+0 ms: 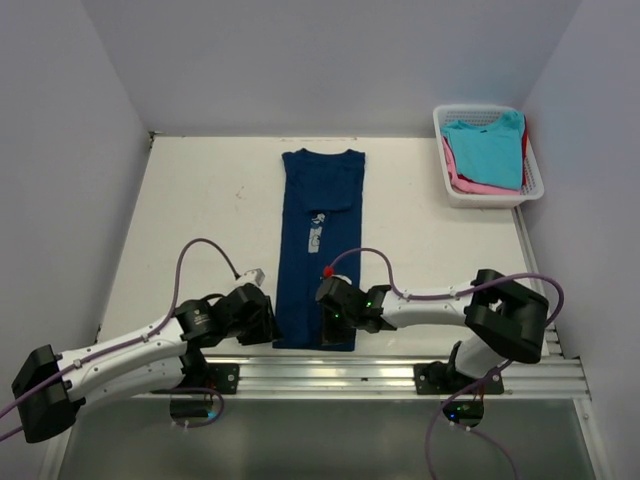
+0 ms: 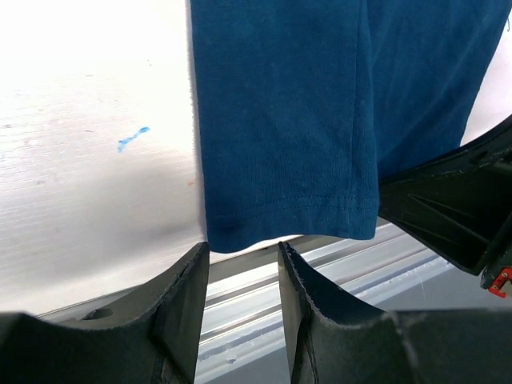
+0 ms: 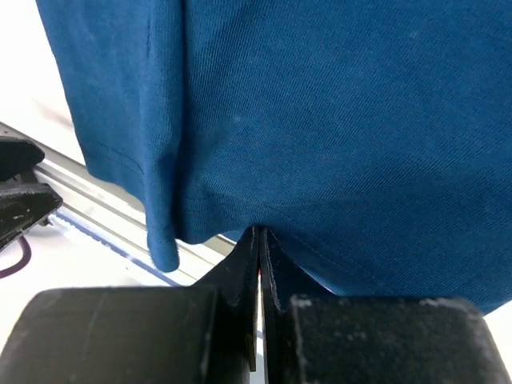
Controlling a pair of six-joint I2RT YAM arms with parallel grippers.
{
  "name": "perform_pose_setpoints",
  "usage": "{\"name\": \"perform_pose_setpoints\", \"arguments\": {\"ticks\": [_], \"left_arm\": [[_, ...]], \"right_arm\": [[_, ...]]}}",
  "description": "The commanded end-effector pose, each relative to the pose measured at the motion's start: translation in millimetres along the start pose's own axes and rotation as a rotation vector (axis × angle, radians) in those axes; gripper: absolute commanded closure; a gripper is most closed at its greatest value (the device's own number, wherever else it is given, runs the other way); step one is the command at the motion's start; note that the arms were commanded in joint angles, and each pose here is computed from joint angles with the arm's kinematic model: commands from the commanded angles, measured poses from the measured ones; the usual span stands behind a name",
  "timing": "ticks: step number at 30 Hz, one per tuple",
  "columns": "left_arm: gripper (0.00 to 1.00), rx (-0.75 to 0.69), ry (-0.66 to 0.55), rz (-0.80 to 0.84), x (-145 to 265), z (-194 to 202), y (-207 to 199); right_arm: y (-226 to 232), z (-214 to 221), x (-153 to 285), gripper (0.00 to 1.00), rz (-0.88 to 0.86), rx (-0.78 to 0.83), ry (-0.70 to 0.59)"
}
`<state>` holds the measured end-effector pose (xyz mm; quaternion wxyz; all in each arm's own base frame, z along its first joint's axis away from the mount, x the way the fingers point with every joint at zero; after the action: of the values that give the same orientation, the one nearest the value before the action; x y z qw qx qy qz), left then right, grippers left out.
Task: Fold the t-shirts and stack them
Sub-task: Fold the tshirt
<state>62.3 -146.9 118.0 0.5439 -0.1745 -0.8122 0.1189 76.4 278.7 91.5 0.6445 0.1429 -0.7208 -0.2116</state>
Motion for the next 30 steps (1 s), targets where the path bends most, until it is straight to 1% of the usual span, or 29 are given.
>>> {"name": "perform_pose_setpoints", "arguments": {"ticks": [1, 3, 4, 6, 9, 13, 17, 18, 22, 25, 30], "left_arm": [[0.57, 0.028, -0.034, -0.042, 3, -2, 5], [0.57, 0.029, -0.049, -0.036, 6, -3, 5], [0.57, 0.031, -0.052, -0.035, 6, -3, 4], [0.57, 0.031, -0.058, -0.030, 7, -4, 4], [0.57, 0.028, -0.053, -0.030, 6, -5, 3], [0.57, 0.027, -0.045, -0.031, 5, -4, 3], [0.57, 0.029, -0.048, -0.030, 6, -3, 4], [0.57, 0.031, -0.047, -0.033, 6, -2, 5], [0.57, 0.039, -0.039, -0.041, 8, 1, 9], [0.58, 0.046, -0.035, -0.046, 7, 5, 13], [0.58, 0.068, -0.043, -0.040, 7, 5, 13]], "right_arm": [[8, 3, -3, 1.00, -0.034, 0.025, -0.006], [28, 7, 18, 1.00, -0.103, 0.085, -0.032], [46, 3, 31, 1.00, -0.135, 0.107, -0.076], [55, 5, 51, 1.00, -0.155, 0.153, -0.083], [64, 4, 62, 1.00, -0.213, 0.159, -0.095], [55, 4, 44, 1.00, -0.155, 0.161, -0.085], [38, 4, 10, 1.00, -0.042, 0.153, -0.085], [29, 3, -3, 1.00, 0.008, 0.150, -0.088], [7, 5, -29, 1.00, 0.126, 0.129, -0.067], [1, 6, -36, 1.00, 0.157, 0.130, -0.071], [3, 5, -35, 1.00, 0.145, 0.137, -0.071]]}}
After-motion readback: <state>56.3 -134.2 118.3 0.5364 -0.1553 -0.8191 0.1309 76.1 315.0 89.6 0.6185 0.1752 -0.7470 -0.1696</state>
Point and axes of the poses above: each gripper's point midway between its finger pads, its own x axis back along the fingers, its own y axis along the line the jaws close on, z = x × y, the point moved 9 cm from there along x, back along the fingers, and after that the axes turned 11 degrees about -x, right-handed, at the moved point
